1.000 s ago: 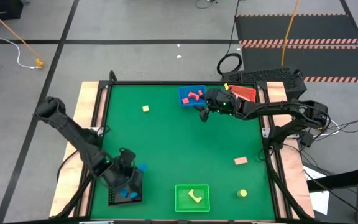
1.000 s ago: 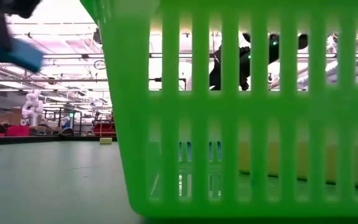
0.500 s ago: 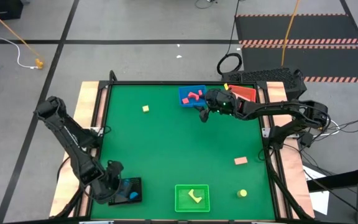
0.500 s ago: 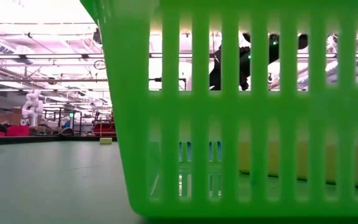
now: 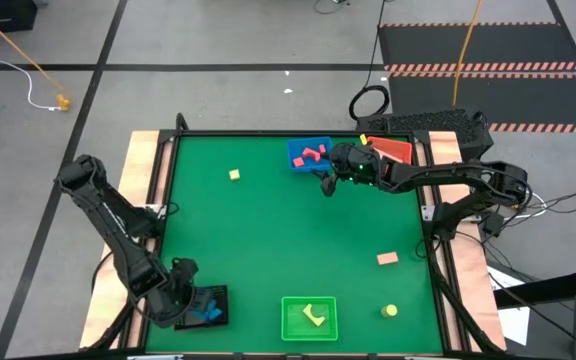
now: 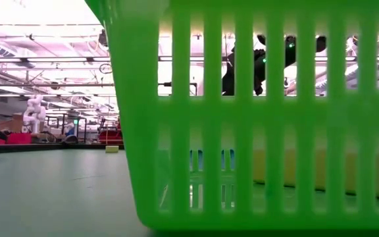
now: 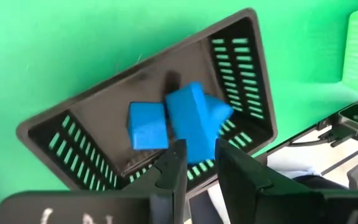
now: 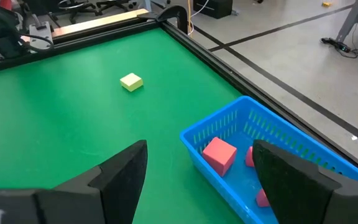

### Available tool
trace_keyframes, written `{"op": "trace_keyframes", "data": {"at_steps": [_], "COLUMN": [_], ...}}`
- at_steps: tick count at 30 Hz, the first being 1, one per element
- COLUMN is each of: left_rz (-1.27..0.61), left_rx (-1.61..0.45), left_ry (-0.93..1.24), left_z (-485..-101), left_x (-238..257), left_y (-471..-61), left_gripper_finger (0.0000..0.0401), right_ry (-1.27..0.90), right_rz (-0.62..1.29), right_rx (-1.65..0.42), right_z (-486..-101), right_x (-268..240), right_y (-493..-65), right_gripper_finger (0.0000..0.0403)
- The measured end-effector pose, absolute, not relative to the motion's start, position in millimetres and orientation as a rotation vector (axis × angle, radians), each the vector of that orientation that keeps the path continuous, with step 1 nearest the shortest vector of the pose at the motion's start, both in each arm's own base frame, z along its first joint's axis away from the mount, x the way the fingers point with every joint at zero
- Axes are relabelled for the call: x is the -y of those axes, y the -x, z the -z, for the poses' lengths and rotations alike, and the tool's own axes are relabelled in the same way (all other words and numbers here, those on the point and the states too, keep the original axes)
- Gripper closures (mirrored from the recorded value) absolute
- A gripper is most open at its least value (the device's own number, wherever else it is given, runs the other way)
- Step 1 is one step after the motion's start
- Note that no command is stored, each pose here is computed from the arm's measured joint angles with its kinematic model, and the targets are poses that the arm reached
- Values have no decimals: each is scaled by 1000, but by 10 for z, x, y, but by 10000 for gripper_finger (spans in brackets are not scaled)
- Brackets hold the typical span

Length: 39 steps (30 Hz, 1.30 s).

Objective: Sort & place blocks by color
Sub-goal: Put the blue block into the black bin, then put the green block into the green bin

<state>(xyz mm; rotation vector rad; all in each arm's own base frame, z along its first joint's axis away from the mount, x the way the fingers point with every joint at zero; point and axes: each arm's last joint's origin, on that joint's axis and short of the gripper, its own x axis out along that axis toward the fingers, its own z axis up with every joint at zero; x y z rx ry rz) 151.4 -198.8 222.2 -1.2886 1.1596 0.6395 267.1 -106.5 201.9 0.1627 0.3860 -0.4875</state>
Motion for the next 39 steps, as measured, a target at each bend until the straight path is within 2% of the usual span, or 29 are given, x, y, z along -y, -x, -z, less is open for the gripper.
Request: {"op": "trace_keyframes", "data": {"at_steps": [9, 19, 25, 30, 39], "left_rz": [-540, -745, -790, -800, -791], "left_rx": [-1113, -930, -803, -836, -956], "left_ry": [1110, 822, 481, 286, 259], "left_z": [-2222, -2187, -2221, -2244, -2254], "left_x": [1951, 1440, 1001, 574, -224], "left_y": [-1541, -1805, -2086, -2316, -2480], "left_gripper_finger": [316, 316, 316, 316, 315], "right_ry": [-163, -168, -170, -170, -162], "right_rz": [488, 489, 489, 490, 488], "right_rx": [-386, -370, -379, -380, -370], "right_z": [-2019, -2033, -2025, -2023, -2033], "right_x": [1066, 1068, 1066, 1066, 1068], "right_y": [-2670, -2675, -2672, -2671, -2675], "right_gripper_finger": [122, 122, 122, 122, 122]}}
